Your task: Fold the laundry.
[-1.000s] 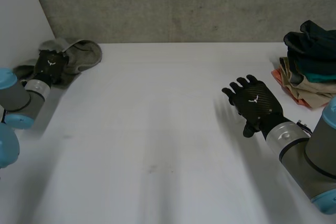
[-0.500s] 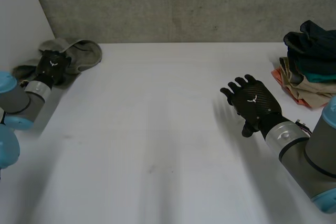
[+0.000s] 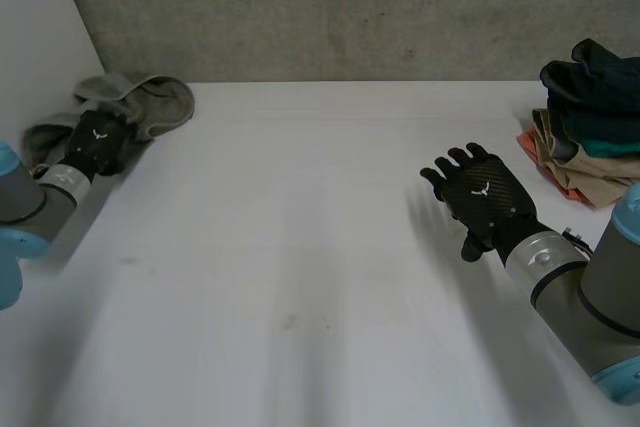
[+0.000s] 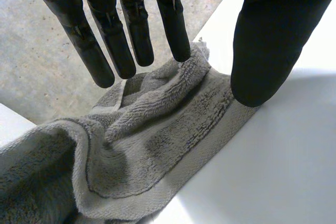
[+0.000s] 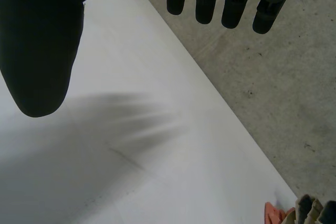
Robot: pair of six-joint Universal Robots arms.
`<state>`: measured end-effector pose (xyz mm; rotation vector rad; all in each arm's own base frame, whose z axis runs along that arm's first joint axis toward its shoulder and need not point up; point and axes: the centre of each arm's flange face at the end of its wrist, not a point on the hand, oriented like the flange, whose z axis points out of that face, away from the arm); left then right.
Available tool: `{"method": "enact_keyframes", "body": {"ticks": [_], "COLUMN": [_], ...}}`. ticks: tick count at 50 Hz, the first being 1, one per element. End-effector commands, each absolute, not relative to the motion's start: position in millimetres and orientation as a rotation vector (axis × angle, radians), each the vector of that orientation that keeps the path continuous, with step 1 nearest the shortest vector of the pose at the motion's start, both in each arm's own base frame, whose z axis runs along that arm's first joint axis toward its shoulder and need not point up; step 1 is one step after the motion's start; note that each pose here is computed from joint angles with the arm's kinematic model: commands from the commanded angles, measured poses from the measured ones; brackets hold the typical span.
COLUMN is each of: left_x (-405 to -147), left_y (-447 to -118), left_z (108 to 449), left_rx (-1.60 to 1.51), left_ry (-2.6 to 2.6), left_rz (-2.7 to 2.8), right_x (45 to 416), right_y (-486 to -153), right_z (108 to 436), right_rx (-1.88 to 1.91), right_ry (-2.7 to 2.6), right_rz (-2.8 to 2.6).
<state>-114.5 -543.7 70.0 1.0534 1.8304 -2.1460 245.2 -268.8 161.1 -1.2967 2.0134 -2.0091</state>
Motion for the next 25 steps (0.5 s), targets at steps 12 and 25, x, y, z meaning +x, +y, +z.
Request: {"method": "enact_keyframes", "body": {"ticks": [12,25], "left_x": [-110.1,-109.3], "left_y": [-545.1,-544.8], "left_z": [71.1,72.3], "left_rx": [1.044,1.044], "left_ry": [1.823,1.826], "left_rz": [-2.143,-2.140], "right_x": [245.6,244.3], "right_y": [-270.0,-271.0], "right_z": [157.7,155.0], "right_rx": [-1.298,-1.298], "right_ry": [2.020,2.032], "right_rz": [-1.999,-1.989]}}
